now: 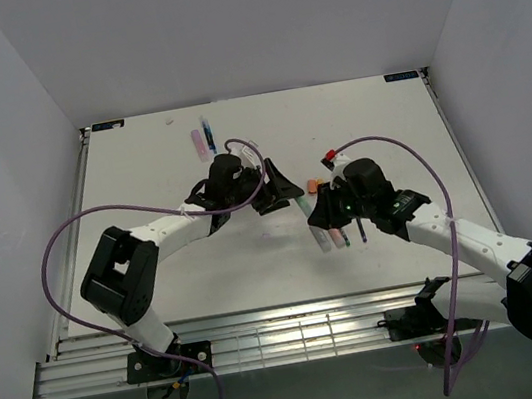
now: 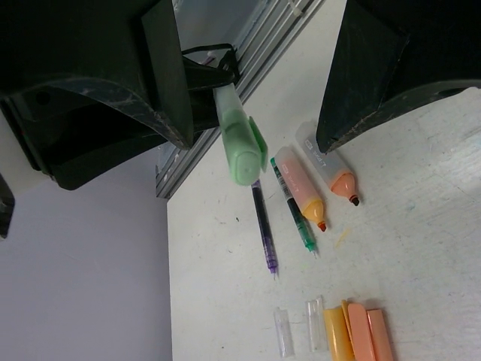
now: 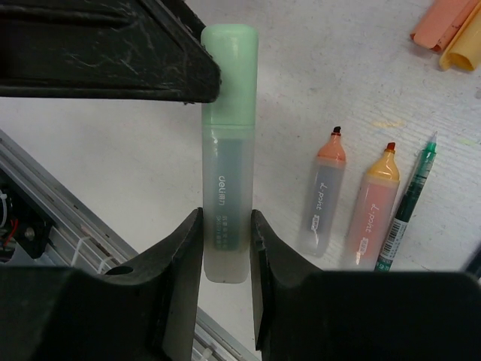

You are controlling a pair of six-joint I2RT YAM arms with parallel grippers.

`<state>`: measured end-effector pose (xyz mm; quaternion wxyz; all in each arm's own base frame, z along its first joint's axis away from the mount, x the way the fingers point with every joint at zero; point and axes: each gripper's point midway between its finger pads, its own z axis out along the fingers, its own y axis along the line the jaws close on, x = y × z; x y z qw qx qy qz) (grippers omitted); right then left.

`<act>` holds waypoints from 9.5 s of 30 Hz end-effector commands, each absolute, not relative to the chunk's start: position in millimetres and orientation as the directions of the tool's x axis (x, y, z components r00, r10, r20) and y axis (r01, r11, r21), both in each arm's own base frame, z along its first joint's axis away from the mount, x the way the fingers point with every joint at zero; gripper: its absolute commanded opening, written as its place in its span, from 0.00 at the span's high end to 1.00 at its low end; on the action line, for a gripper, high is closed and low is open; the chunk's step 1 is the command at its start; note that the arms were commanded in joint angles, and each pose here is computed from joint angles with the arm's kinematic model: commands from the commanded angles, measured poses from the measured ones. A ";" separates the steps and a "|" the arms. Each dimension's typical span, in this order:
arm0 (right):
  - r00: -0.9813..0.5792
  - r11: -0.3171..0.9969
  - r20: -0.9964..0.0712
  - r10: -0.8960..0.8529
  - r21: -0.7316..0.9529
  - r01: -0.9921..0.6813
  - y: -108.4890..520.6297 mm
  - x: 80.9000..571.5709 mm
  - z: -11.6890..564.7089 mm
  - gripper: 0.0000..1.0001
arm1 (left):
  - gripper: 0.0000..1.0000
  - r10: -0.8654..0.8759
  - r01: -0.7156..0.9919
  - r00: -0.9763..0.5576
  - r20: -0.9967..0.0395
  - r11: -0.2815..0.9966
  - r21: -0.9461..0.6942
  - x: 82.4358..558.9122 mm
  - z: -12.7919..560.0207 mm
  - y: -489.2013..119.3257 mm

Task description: Open the pen caps

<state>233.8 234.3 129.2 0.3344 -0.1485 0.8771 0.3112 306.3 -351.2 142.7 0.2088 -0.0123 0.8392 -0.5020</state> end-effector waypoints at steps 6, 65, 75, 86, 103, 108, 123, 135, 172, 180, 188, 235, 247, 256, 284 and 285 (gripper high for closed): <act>-0.689 0.743 -0.725 -0.005 0.458 -0.487 240.5 241.1 148.0 0.92 | 0.27 -0.220 0.230 -0.908 -0.357 0.452 -0.862 311.5 161.3 -365.5; -0.774 0.728 -0.633 -0.011 0.526 -0.440 263.9 195.5 103.2 0.92 | 1.00 -0.386 0.178 -0.854 -0.348 0.412 -0.894 423.1 169.2 -315.5; -0.798 0.717 -0.602 -0.022 0.547 -0.432 266.4 167.3 101.9 0.92 | 1.00 -0.419 0.156 -0.829 -0.370 0.461 -0.873 425.5 156.2 -303.0; -0.773 0.753 -0.633 -0.037 0.491 -0.438 260.3 168.9 96.8 0.92 | 1.00 -0.412 0.169 -0.826 -0.384 0.470 -0.867 420.5 156.6 -300.4; -0.737 0.896 -0.655 -0.166 0.211 -0.390 259.7 228.8 58.4 0.92 | 0.98 -0.265 0.095 -0.913 -0.310 0.602 -0.793 396.4 84.9 -330.3; -0.750 0.906 -0.638 -0.174 0.194 -0.375 256.5 234.1 47.2 0.92 | 0.98 -0.237 0.094 -0.923 -0.302 0.622 -0.777 399.2 72.3 -339.8; -0.777 0.931 -0.607 -0.166 0.164 -0.327 243.4 245.3 29.4 0.78 | 0.61 -0.211 0.084 -0.932 -0.293 0.664 -0.743 405.0 51.9 -345.7; -0.779 0.935 -0.604 -0.171 0.151 -0.322 242.8 252.4 26.6 0.67 | 0.39 -0.201 0.086 -0.933 -0.299 0.682 -0.726 404.7 46.7 -343.7; -0.559 0.834 -0.813 -0.162 0.191 -0.518 265.2 275.1 173.1 0.44 | 0.33 -0.342 -0.095 -0.608 -0.716 0.927 -0.362 550.0 142.2 -112.7; -0.600 0.828 -0.782 -0.168 0.219 -0.517 263.3 282.9 150.4 0.44 | 0.34 -0.317 -0.092 -0.623 -0.715 0.937 -0.336 584.3 114.3 -111.0; -0.623 0.830 -0.766 -0.156 0.240 -0.504 253.0 291.0 137.5 0.44 | 0.34 -0.314 -0.105 -0.630 -0.710 0.941 -0.323 602.1 92.4 -108.0; -0.661 0.818 -0.741 -0.123 0.302 -0.490 237.8 297.8 113.8 0.45 | 0.77 -0.230 -0.167 -0.697 -0.679 0.973 -0.159 609.7 11.0 -84.1; -0.683 0.782 -0.723 -0.103 0.365 -0.505 246.0 287.0 116.7 0.45 | 1.00 -0.324 -0.203 -0.617 -0.717 0.946 -0.253 584.0 75.7 -83.7; -0.687 0.626 -0.726 -0.039 0.518 -0.583 278.0 270.3 143.2 0.35 | 1.00 -0.446 -0.134 -0.623 -0.643 0.870 -0.474 509.5 124.2 -132.2; -0.733 0.373 -0.663 0.153 0.725 -0.579 360.7 271.4 175.3 0.40 | 1.00 -0.512 0.034 -0.675 -0.531 0.698 -0.715 353.3 162.3 -255.1; -0.727 0.378 -0.668 0.159 0.722 -0.580 361.4 272.9 175.6 0.40 | 1.00 -0.505 0.041 -0.679 -0.533 0.698 -0.714 350.3 162.6 -258.8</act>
